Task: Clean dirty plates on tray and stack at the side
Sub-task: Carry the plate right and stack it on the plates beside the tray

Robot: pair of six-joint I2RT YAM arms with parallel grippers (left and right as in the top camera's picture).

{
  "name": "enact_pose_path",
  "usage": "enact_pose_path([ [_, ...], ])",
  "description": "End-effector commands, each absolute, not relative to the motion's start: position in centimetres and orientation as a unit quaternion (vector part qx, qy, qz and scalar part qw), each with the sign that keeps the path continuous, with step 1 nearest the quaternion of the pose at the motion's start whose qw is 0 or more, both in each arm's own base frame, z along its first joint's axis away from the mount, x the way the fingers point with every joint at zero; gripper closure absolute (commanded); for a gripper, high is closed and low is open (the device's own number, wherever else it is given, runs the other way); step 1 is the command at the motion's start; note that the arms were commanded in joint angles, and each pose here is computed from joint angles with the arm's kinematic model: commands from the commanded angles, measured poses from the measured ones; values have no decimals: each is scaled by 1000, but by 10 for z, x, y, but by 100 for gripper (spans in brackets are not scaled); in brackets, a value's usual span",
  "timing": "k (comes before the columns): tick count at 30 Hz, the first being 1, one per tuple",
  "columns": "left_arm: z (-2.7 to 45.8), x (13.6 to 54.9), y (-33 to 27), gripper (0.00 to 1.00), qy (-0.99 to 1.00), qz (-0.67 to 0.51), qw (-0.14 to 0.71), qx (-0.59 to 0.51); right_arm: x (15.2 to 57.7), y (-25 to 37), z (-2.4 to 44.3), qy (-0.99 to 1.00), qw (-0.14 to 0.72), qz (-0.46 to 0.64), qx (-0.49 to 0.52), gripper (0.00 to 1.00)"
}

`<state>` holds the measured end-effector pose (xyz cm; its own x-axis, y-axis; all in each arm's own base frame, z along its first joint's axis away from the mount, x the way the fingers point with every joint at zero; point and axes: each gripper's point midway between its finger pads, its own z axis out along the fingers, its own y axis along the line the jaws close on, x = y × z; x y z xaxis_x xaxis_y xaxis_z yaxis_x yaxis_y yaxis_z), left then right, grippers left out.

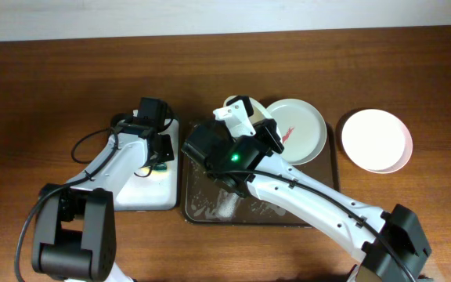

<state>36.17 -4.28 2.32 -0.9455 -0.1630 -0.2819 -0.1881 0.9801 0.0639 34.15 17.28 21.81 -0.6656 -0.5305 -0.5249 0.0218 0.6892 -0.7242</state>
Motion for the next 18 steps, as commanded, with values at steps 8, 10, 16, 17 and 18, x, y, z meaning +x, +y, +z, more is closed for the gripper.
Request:
enact_pose_path([
  [8, 14, 358, -42, 37, 988, 46, 125, -84, 356, 137, 218, 894, 364, -260, -5, 96],
  [10, 14, 358, -42, 32, 988, 46, 125, -84, 362, 117, 217, 910, 345, -228, 37, 96],
  [16, 14, 358, -42, 28, 988, 46, 125, -84, 371, 21, 212, 932, 274, -133, 195, 96],
  [17, 14, 358, -42, 28, 988, 46, 125, -84, 371, 6, 208, 933, 259, -120, 219, 96],
  [18, 14, 358, -42, 28, 988, 46, 125, -84, 369, -6, 205, 933, 247, -109, 239, 96],
])
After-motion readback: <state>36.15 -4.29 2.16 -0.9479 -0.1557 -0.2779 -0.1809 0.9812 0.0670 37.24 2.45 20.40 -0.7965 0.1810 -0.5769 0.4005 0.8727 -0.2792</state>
